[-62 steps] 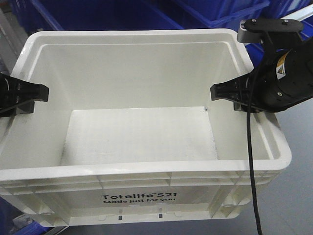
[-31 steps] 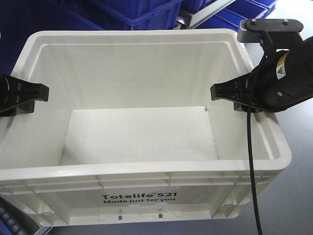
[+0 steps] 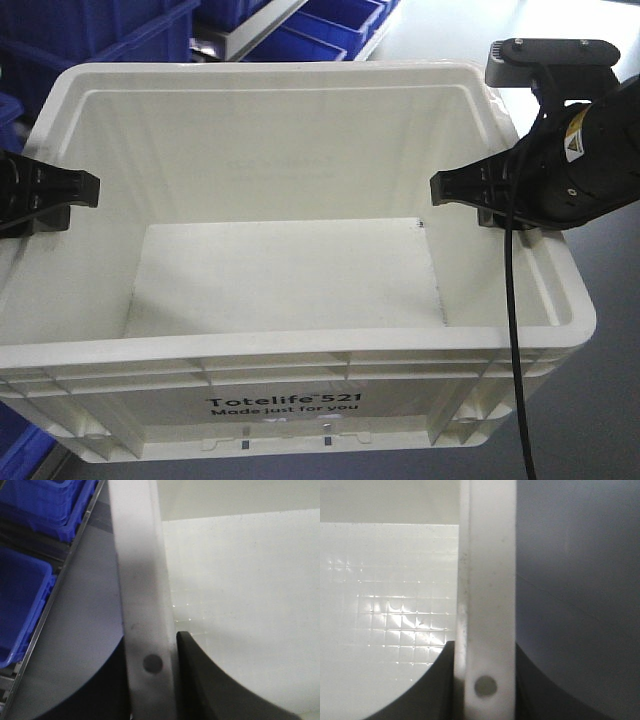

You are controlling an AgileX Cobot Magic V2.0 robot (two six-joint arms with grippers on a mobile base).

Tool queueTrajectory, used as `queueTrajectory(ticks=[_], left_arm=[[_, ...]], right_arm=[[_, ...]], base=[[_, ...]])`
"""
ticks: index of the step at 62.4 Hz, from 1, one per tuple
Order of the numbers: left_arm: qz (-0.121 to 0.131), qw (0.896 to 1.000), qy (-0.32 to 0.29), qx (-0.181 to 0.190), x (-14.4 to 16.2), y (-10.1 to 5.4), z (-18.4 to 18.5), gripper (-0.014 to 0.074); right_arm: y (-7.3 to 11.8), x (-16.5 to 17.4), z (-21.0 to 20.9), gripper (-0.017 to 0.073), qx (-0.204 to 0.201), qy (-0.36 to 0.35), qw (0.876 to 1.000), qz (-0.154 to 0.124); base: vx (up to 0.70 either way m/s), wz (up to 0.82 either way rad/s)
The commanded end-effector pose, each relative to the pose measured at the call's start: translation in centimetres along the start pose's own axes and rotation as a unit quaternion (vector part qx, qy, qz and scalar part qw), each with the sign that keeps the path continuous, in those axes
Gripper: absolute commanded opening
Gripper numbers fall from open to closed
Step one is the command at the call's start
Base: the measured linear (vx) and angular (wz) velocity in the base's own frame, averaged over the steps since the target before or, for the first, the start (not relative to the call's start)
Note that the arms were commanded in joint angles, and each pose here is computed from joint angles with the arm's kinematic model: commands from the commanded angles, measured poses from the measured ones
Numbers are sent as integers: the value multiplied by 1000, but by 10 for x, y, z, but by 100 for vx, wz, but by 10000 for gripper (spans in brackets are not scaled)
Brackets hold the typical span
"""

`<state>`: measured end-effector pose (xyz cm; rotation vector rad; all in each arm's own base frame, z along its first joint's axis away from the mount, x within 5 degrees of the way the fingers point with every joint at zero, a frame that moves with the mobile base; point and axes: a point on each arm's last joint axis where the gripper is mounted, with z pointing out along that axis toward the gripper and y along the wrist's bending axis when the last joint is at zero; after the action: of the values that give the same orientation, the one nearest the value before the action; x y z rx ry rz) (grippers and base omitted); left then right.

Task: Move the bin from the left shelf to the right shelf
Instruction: 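Hold the tote with both grippers while the base turns away, then keep gripping the tote rims while the base drives across the room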

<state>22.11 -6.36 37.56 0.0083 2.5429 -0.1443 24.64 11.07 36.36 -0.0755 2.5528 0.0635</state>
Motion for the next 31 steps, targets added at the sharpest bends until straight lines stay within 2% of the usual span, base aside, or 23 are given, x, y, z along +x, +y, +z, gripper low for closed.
queueTrajectory(ticks=[1,31], left_arm=[[20,997,-68,-15,-9,5,-23,128],[20,997,-68,-15,-9,5,-23,128]], right_arm=[[-15,-15,-24,82,38,-86,995,-17],[-16,-15,-24,82,39,-84,996,-17]], base=[[11,-61],[13,-57]])
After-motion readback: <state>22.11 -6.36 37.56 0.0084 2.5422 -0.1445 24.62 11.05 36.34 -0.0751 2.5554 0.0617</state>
